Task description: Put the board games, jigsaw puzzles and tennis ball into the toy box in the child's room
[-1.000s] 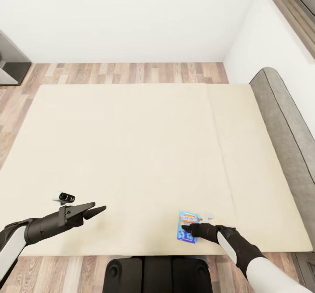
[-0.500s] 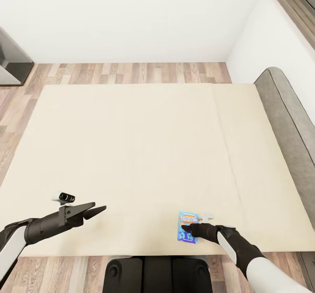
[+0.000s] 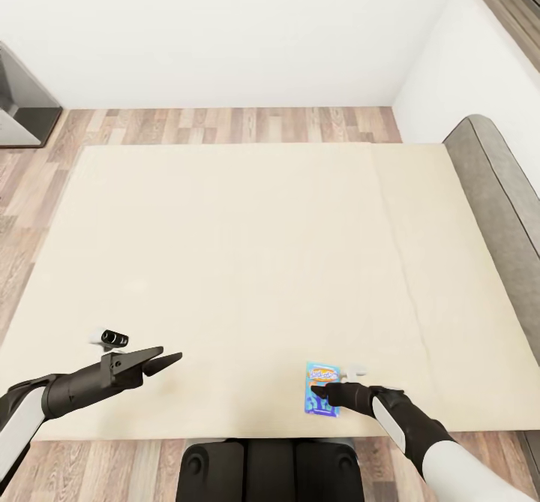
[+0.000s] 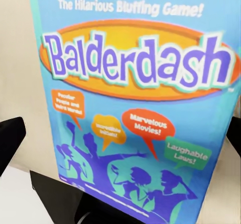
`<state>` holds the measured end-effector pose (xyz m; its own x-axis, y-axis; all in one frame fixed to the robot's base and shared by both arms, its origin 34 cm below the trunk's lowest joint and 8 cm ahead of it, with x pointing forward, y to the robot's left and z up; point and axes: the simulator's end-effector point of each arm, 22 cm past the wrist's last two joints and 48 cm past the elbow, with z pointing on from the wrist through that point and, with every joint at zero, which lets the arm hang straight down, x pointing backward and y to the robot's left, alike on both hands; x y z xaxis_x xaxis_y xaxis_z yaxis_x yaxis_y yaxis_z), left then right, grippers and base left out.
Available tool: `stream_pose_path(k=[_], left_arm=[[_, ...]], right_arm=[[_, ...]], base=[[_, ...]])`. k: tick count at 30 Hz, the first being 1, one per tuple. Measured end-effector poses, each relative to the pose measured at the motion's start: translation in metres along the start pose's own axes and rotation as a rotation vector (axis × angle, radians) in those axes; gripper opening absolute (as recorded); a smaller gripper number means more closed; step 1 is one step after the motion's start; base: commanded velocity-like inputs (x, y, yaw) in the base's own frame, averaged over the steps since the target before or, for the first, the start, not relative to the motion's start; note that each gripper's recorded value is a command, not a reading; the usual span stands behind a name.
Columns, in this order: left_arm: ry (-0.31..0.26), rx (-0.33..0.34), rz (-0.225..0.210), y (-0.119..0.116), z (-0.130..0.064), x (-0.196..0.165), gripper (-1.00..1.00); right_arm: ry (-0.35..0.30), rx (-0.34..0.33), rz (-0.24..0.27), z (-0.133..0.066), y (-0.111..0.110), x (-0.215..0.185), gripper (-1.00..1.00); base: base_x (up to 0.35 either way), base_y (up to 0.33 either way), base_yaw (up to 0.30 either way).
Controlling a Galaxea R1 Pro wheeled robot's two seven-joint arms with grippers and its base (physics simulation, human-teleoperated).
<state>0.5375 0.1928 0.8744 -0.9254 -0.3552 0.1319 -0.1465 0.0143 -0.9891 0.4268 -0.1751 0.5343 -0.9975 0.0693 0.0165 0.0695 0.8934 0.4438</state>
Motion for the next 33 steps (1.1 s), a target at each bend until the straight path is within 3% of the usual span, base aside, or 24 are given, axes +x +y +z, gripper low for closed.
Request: stream_pose_path(k=[17, 33], left_arm=[[0.000, 0.000, 0.000, 0.0000, 0.0000, 0.0000, 1.00], [0.000, 0.001, 0.001, -0.0003, 0.0001, -0.0001, 1.00]], right_arm=[[0.000, 0.000, 0.000, 0.0000, 0.0001, 0.0000, 1.00], [0.000, 0.000, 0.000, 0.0000, 0.0001, 0.0000, 1.00]], base=[[0.000, 0.123, 0.000], [0.000, 0.013, 0.000]])
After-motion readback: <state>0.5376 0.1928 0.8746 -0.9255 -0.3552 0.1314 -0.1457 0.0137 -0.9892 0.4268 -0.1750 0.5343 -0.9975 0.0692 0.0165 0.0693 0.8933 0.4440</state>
